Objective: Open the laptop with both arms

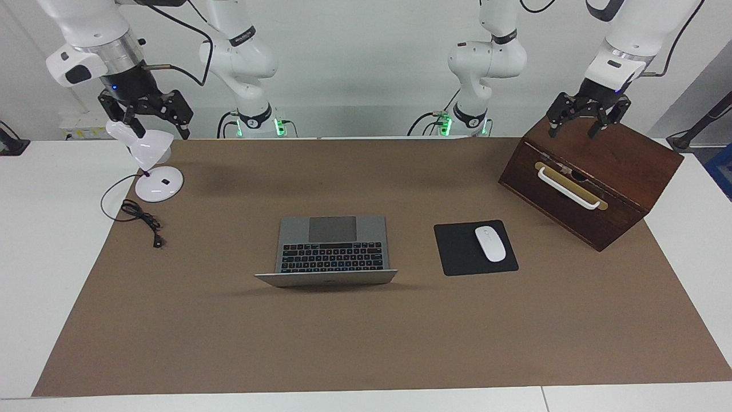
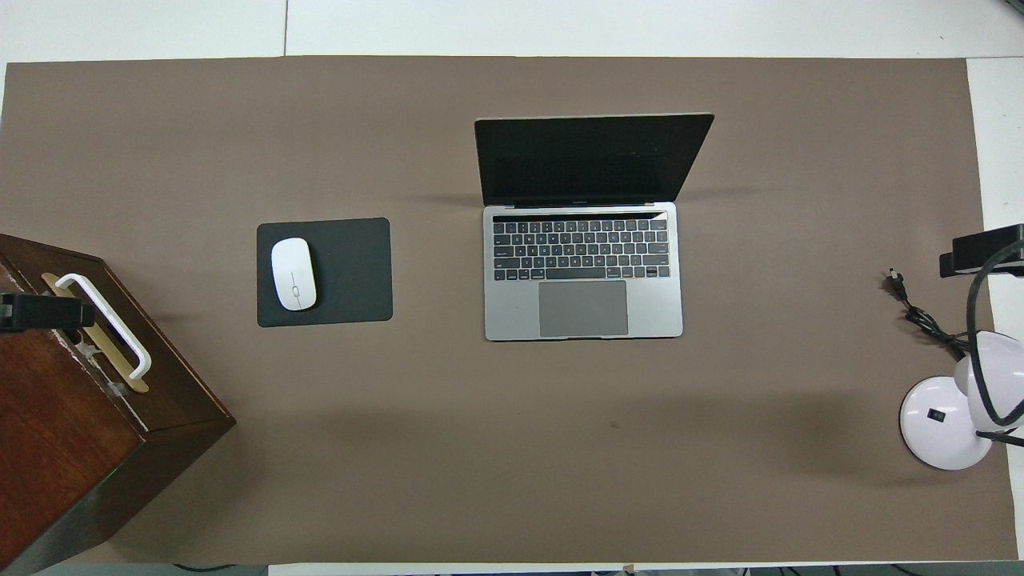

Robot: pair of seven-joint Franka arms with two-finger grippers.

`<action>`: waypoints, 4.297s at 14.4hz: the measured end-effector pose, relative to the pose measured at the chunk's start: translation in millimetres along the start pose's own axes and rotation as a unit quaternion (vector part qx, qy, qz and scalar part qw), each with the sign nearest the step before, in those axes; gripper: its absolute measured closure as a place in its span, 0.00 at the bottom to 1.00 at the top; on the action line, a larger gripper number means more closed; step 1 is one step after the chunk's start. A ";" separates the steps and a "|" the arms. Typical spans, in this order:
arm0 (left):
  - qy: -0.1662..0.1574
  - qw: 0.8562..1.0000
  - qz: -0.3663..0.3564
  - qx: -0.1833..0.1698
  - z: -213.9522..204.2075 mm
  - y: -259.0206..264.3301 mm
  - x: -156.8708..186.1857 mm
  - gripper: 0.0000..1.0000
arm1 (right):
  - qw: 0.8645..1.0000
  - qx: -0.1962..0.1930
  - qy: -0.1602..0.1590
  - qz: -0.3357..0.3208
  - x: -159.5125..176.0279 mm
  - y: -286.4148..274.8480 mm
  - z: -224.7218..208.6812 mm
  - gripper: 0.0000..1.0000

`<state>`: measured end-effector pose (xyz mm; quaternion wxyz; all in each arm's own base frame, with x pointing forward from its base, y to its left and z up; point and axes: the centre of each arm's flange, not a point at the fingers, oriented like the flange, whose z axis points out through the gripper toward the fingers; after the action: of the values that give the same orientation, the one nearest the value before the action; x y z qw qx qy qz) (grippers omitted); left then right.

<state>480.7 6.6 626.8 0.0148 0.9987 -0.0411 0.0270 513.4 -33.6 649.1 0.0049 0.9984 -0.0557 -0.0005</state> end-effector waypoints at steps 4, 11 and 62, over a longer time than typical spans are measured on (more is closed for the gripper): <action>0.005 1.000 -0.004 0.001 -6.8 -0.7 1.9 0.00 | 1.000 -0.002 0.004 0.006 2.2 11.0 10.4 0.00; -0.011 1.000 -0.013 0.000 -3.7 -0.2 -0.3 0.00 | 1.000 -0.002 0.015 0.005 7.1 9.2 27.6 0.00; -0.037 0.999 -0.014 -0.001 -0.8 0.5 -6.4 0.00 | 0.998 0.007 0.069 0.005 19.3 20.3 18.3 0.00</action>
<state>474.2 6.7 627.2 0.0149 0.9995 -0.0276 -0.0105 530.3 -56.2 631.0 0.0020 0.9958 -0.0605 0.0690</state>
